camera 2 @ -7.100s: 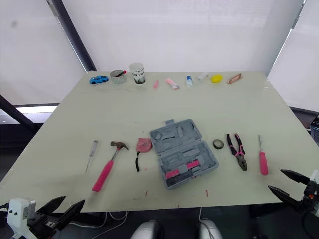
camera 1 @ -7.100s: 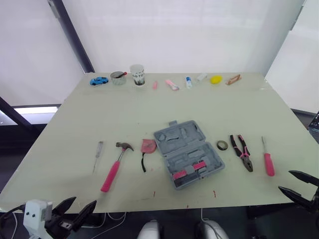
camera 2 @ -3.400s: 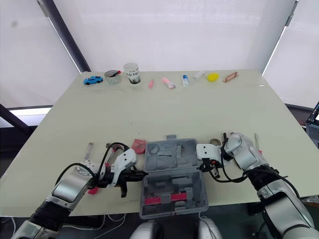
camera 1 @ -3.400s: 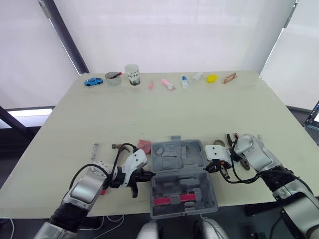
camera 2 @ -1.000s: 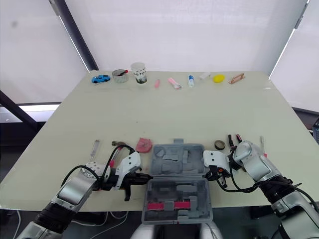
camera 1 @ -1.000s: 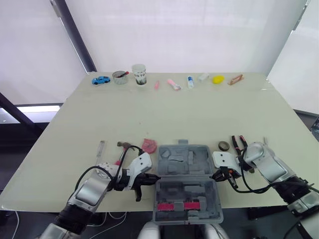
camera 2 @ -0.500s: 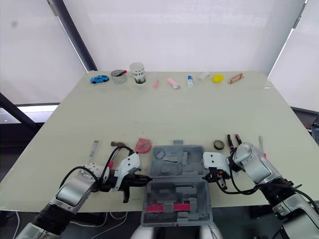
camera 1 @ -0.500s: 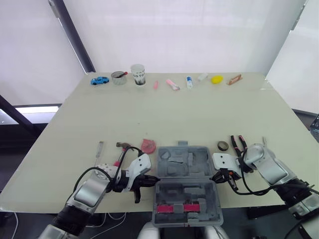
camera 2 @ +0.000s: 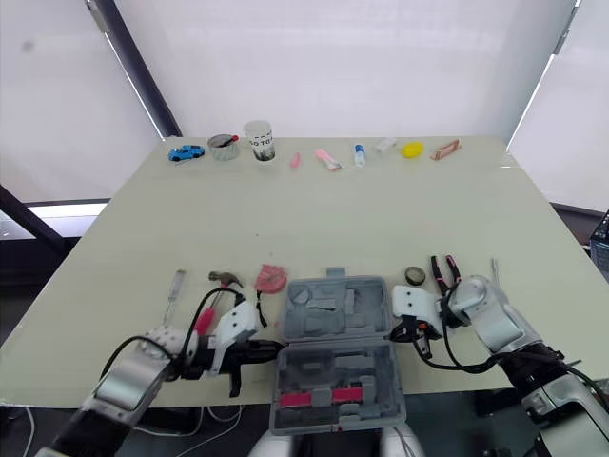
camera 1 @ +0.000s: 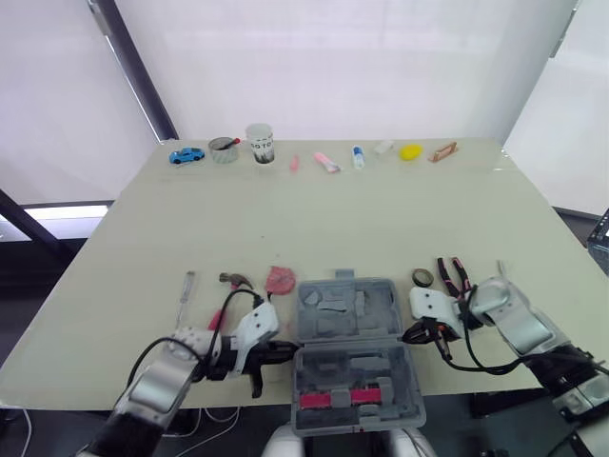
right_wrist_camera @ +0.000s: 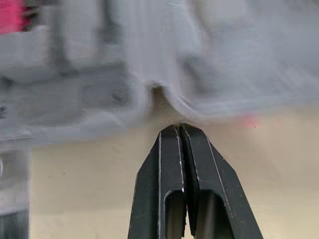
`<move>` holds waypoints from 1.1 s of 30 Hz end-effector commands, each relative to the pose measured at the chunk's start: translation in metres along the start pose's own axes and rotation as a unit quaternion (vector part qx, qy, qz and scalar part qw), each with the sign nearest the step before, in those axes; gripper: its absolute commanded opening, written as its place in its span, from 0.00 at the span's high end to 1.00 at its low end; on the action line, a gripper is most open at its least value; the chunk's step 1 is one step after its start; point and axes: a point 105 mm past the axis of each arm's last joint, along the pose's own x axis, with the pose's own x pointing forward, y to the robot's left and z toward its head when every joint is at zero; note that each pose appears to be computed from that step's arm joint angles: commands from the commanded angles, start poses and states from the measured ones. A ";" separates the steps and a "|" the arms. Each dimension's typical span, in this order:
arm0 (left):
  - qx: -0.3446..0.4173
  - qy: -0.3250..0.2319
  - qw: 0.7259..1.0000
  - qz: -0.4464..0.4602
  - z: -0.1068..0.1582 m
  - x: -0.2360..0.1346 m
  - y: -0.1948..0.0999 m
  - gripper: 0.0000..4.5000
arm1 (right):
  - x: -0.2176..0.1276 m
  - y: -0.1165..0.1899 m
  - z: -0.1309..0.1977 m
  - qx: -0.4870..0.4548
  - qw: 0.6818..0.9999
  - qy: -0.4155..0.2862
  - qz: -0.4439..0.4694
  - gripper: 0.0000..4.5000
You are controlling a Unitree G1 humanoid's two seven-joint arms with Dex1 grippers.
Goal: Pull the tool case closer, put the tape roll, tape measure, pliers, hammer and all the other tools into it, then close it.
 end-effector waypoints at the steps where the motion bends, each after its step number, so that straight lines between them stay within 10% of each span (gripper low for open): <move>1: 0.005 -0.034 0.999 0.028 0.004 -0.015 0.002 0.97 | -0.023 -0.009 -0.003 0.026 0.998 -0.043 -0.046 0.98; 11: -0.074 -0.120 0.981 0.132 -0.022 -0.084 -0.008 0.92 | -0.076 0.023 -0.061 0.126 0.969 -0.150 -0.149 0.93; 20: -0.148 -0.121 0.949 0.251 -0.071 -0.146 -0.024 0.01 | -0.134 0.062 -0.113 0.199 0.939 -0.141 -0.242 0.00; 33: -0.106 -0.160 0.932 0.307 -0.059 -0.157 -0.008 0.01 | -0.133 0.031 -0.059 0.144 0.941 -0.193 -0.239 0.00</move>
